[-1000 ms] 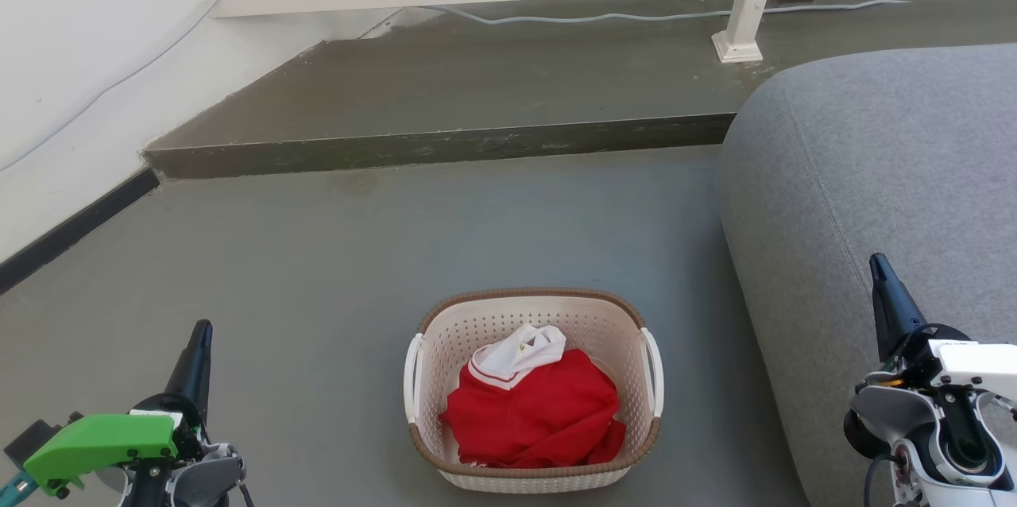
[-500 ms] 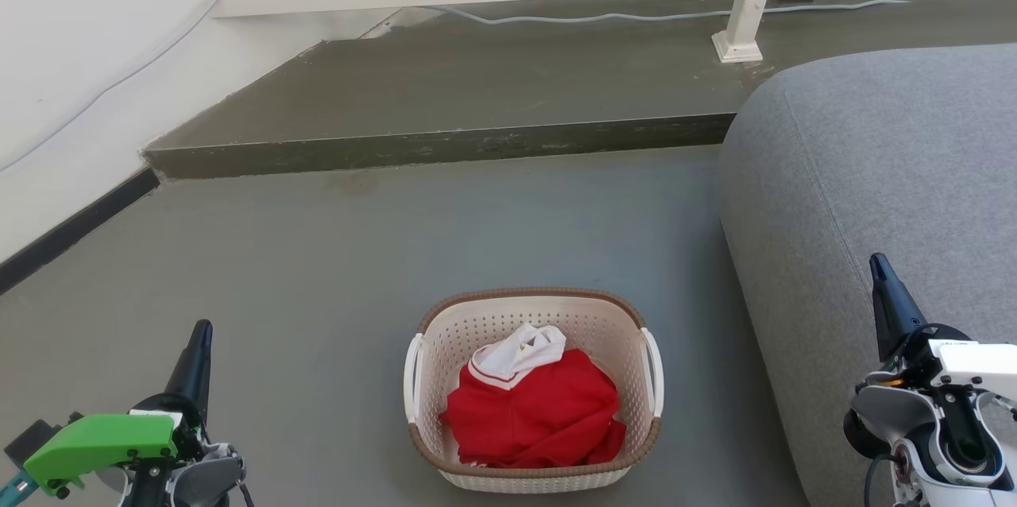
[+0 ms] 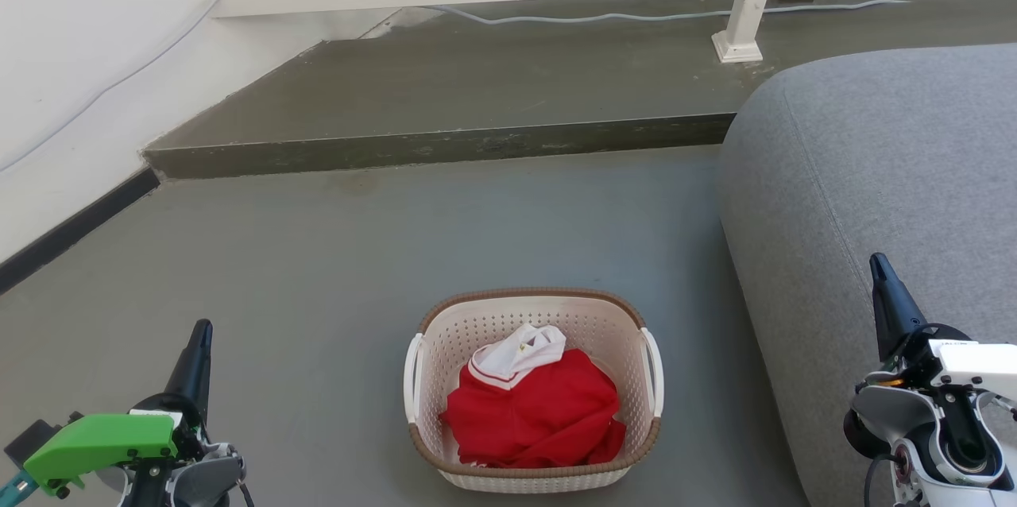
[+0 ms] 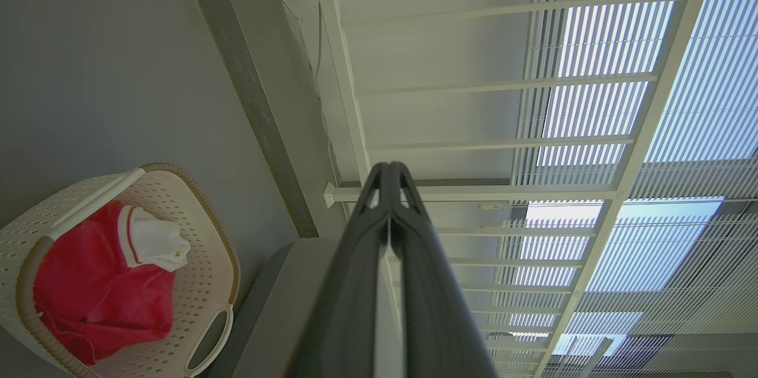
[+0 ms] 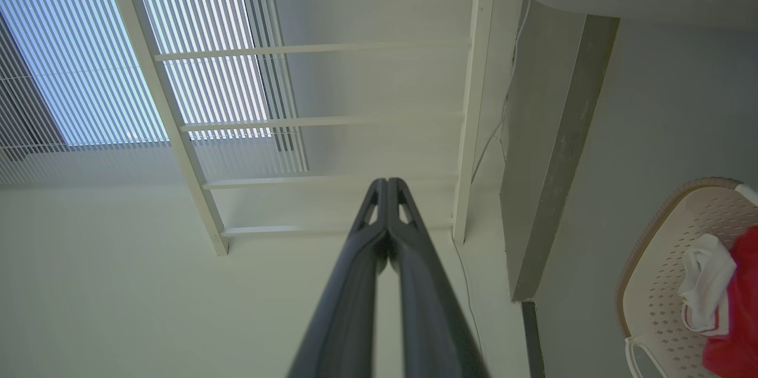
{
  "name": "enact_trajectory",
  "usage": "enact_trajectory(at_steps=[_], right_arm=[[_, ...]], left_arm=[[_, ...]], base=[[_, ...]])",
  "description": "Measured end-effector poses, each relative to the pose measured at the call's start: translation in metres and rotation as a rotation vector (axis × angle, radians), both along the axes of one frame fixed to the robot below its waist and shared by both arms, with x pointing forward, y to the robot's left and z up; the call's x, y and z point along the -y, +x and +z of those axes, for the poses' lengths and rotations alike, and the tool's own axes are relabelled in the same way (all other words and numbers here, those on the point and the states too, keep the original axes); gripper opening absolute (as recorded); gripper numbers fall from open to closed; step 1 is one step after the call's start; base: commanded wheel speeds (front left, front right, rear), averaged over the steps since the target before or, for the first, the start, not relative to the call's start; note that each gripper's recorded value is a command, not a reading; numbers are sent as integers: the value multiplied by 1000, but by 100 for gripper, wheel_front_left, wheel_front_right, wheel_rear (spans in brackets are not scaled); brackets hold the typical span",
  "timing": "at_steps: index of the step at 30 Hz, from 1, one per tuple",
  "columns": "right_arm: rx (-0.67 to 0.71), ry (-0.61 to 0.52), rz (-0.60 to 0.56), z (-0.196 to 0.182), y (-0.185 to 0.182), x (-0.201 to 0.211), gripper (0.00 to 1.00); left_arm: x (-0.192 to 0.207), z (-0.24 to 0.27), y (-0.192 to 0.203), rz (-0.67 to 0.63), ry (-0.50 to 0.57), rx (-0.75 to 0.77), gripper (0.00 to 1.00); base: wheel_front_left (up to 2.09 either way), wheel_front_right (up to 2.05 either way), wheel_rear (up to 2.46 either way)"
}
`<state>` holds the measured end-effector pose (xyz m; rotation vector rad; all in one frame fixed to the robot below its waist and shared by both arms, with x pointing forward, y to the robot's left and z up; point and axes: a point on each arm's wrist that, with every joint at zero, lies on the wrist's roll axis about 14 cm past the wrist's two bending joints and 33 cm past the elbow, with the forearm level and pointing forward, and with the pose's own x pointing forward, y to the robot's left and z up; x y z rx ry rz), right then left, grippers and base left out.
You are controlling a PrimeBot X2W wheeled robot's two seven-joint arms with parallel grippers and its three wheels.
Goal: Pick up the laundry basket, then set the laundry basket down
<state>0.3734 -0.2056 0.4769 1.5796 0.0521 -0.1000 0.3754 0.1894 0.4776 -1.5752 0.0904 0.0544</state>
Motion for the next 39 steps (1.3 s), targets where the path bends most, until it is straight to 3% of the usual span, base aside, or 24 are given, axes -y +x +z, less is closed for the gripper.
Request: enact_trajectory(at_steps=[39], right_arm=[[0,0,-1,0,0,0,0]], left_arm=[[0,0,0,0,0,1,0]], base=[[0,0,0]])
